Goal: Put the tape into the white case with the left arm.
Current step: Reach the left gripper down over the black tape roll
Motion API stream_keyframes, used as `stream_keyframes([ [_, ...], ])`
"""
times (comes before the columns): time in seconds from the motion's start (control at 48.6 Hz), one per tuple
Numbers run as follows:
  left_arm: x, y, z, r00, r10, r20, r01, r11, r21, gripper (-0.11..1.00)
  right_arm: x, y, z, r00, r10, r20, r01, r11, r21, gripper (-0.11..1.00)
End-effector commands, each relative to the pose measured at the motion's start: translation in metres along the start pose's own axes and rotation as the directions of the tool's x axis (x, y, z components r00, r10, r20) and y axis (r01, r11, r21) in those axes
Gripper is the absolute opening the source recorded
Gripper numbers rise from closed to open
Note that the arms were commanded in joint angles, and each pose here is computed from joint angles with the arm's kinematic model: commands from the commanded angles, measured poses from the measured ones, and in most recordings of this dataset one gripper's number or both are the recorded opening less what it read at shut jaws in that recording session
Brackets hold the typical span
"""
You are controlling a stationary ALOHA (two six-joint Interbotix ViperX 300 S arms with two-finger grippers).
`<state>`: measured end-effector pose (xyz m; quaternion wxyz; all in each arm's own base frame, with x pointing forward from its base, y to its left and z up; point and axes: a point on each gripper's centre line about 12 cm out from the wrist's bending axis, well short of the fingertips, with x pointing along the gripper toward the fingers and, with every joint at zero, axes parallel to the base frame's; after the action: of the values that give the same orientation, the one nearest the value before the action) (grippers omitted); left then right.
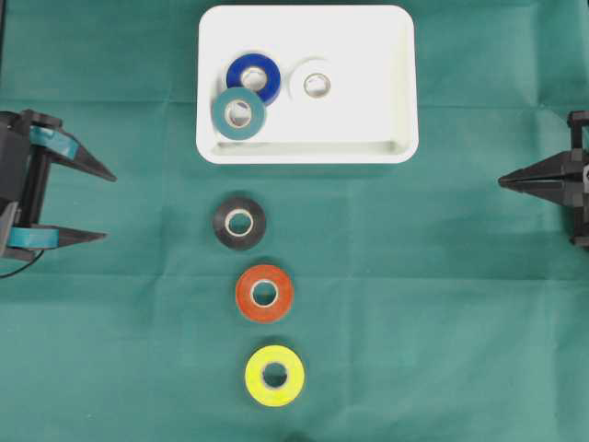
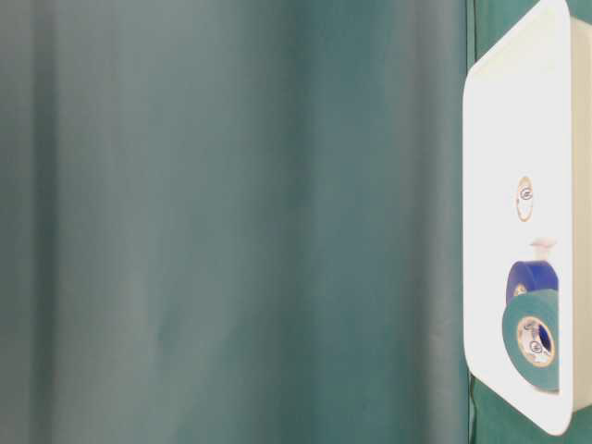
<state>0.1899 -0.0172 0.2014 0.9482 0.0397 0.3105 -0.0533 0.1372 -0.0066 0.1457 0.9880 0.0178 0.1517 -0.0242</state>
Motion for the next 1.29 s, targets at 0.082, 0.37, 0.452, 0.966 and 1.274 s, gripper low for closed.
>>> stream_keyframes([
  [0.082, 0.017, 0.002, 0.012, 1.0, 0.006, -0.005, -0.006, 1.0, 0.006, 0.95, 0.001, 0.0, 0.005, 1.0, -0.002, 0.015, 0.002, 1.0, 0.0, -0.09],
  [0.37, 0.062, -0.007, 0.019, 0.99, -0.031, -0.141, 0.044, 0.995, 0.09, 0.94, 0.001, 0.0, 0.005, 1.0, -0.002, 0.017, 0.002, 1.0, 0.0, -0.1],
  [0.452, 0.075, -0.009, 0.024, 0.986, -0.037, -0.162, 0.055, 0.992, 0.112, 0.94, 0.001, 0.0, 0.005, 1.0, -0.002, 0.017, 0.002, 1.0, 0.0, -0.09],
  [0.966, 0.142, -0.012, 0.042, 0.964, -0.043, -0.262, 0.095, 0.977, 0.19, 0.94, 0.001, 0.0, 0.005, 1.0, -0.001, 0.018, 0.001, 1.0, 0.001, -0.09],
  [1.274, 0.169, -0.013, 0.047, 0.957, -0.043, -0.286, 0.107, 0.971, 0.215, 0.94, 0.001, 0.0, 0.005, 1.0, -0.001, 0.018, 0.001, 1.0, 0.0, -0.09],
])
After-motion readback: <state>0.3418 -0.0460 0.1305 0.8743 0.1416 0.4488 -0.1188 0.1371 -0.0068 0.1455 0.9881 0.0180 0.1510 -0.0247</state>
